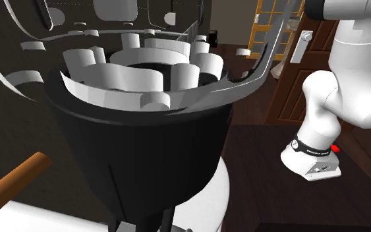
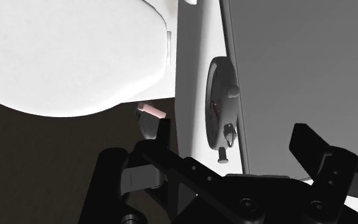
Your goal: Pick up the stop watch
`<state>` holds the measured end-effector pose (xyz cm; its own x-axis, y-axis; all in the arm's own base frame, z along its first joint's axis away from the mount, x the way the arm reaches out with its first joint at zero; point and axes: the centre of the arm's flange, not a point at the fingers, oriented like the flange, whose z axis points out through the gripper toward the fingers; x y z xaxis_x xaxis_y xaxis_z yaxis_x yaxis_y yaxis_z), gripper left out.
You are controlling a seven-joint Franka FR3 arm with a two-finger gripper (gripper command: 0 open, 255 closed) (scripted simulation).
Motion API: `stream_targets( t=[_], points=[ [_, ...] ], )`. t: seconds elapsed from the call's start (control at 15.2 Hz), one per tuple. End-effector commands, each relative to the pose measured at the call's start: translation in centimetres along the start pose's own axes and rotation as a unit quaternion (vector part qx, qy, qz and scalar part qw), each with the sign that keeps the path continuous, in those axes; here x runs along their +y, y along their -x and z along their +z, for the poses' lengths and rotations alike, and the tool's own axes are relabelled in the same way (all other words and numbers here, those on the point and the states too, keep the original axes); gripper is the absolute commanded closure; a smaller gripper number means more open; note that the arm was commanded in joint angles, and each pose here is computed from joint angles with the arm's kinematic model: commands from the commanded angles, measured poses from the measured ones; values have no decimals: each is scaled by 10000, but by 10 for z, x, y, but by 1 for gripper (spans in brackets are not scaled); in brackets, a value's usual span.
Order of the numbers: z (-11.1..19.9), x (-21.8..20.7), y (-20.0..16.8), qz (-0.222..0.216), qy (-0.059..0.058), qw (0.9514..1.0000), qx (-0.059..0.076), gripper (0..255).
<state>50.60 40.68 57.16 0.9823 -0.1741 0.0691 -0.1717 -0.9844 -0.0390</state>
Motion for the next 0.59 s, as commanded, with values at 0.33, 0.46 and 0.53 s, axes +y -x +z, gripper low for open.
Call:
stream_targets(
  t=[0.33, 0.46, 0.53],
  points=[
    [13, 0, 0, 1, -2, 10000, 1, 255],
    [13, 0, 0, 1, -2, 10000, 1, 255],
    [13, 0, 0, 1, -2, 10000, 1, 255]
  ],
)
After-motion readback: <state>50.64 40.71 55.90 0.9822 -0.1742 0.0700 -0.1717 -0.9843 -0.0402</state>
